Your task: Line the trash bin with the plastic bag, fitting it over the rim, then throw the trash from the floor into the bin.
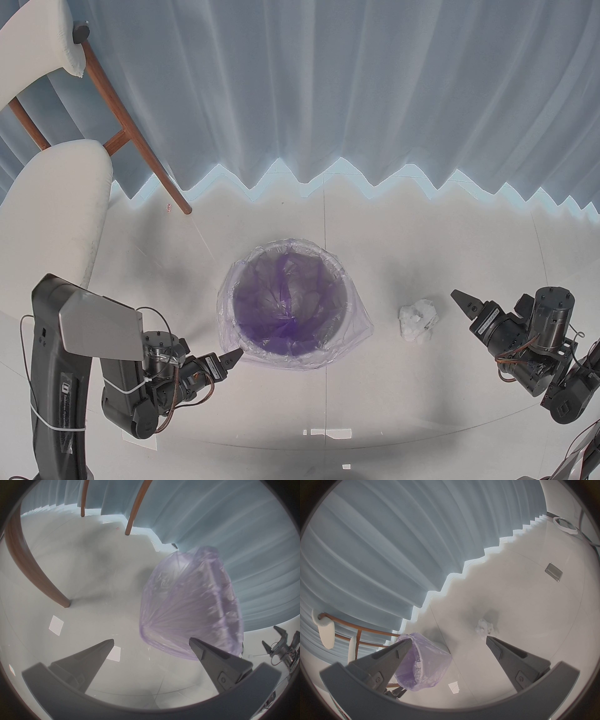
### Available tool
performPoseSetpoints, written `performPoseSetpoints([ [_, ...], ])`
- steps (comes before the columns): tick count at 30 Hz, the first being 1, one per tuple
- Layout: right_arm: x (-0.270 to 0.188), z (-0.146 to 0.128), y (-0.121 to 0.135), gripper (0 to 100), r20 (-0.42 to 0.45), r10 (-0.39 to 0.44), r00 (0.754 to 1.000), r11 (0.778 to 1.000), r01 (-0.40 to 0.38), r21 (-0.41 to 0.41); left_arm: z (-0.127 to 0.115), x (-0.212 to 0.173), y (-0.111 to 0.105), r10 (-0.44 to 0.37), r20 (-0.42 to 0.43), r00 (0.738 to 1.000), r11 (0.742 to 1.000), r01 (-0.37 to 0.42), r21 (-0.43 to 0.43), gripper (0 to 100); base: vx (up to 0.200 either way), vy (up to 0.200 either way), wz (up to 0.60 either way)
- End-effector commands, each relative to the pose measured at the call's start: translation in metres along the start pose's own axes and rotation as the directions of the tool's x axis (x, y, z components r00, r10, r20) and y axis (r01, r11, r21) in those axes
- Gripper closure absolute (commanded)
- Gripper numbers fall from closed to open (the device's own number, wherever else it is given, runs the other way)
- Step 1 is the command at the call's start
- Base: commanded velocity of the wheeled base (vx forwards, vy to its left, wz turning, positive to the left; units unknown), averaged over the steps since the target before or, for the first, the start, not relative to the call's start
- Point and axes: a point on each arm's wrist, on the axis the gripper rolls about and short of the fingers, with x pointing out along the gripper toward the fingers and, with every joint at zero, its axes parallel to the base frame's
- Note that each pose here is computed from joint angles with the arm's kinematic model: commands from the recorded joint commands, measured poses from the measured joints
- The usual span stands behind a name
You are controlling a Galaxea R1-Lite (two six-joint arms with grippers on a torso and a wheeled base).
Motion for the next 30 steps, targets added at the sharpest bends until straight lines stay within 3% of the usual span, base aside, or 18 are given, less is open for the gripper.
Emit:
performPoseSetpoints([
  [1, -0.004, -0.006, -0.007, 0, -0.029, -0.026, 0.999, 1.0, 0.026, -0.012, 0.027, -0.042, -0.021, -0.056, 0.065, 0.996, 0.998, 0.056, 0.007, 0, 0.0, 0.0, 0.0],
  [14, -0.003, -0.033, -0.008, 0, -0.138, -0.042, 0.99, 0.998, 0.034, -0.061, 0.05, -0.132, -0.042, -0.118, 0.181, 0.976, 0.993, 0.116, 0.019, 0, 0.0, 0.0, 0.0],
  [16, 0.005, -0.046, -0.012, 0, -0.181, -0.067, 0.981, 0.995, 0.052, -0.088, 0.057, -0.155, -0.041, -0.118, 0.239, 0.964, 0.993, 0.118, 0.016, 0, 0.0, 0.0, 0.0],
  [21, 0.024, -0.061, -0.02, 0, -0.183, -0.071, 0.981, 0.992, 0.052, -0.111, 0.066, -0.18, -0.038, -0.108, 0.326, 0.939, 0.993, 0.114, 0.0, 0, 0.0, 0.0, 0.0],
  [24, 0.046, -0.079, -0.03, 0, -0.168, -0.058, 0.984, 0.989, 0.033, -0.147, 0.075, -0.199, -0.045, -0.144, 0.412, 0.9, 0.988, 0.157, 0.003, 0, 0.0, 0.0, 0.0],
  [30, 0.085, -0.097, -0.032, 0, -0.18, -0.025, 0.983, 0.986, -0.005, -0.167, 0.08, -0.217, -0.051, -0.177, 0.479, 0.86, 0.982, 0.186, 0.028, 0, 0.0, 0.0, 0.0],
])
